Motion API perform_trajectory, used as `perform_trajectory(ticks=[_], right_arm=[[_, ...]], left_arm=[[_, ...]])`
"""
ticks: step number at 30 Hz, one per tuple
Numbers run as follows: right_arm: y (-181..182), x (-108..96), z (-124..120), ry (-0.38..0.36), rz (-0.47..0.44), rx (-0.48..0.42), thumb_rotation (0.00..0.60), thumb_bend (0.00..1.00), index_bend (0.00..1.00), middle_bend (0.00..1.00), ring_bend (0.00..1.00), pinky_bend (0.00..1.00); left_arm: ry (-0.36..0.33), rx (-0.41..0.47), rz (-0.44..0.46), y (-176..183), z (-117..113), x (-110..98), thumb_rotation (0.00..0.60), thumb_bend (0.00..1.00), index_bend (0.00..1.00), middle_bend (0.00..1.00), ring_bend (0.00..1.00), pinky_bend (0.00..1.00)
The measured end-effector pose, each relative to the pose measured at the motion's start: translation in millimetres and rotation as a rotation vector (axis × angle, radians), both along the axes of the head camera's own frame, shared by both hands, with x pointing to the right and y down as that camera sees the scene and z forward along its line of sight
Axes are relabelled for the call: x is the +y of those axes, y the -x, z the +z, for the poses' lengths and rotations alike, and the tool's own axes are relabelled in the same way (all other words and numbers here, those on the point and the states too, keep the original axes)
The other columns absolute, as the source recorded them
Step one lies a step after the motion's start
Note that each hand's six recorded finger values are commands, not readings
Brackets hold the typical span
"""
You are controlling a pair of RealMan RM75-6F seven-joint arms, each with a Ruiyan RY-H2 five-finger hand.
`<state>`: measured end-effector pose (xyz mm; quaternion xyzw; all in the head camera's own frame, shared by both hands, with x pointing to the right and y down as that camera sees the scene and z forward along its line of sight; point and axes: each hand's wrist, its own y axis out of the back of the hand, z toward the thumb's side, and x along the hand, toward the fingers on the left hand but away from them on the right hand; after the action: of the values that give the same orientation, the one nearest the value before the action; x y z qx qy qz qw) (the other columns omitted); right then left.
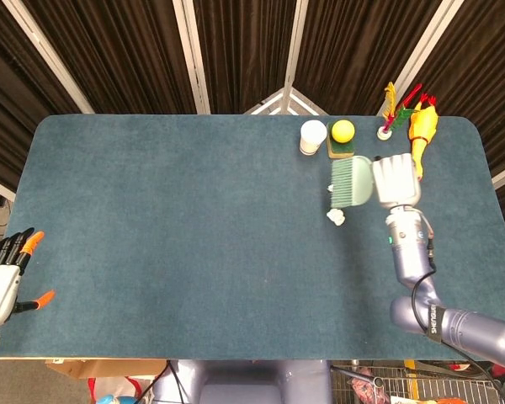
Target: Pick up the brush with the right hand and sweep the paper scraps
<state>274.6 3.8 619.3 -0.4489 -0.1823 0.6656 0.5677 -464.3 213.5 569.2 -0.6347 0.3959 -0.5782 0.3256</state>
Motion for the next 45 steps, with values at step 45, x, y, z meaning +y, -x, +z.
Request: perform_trajectory(ticks=[45], right_arm=[[-61,-23,27,-0.074,-0.039,0.296,0.600,0.49,0.88,0.91,0.96,0.90]], left_arm=[[0.009,0.017,-0.017,2,-1,-1,0.600,0.00,0.00,0.00,0.00,0.01]])
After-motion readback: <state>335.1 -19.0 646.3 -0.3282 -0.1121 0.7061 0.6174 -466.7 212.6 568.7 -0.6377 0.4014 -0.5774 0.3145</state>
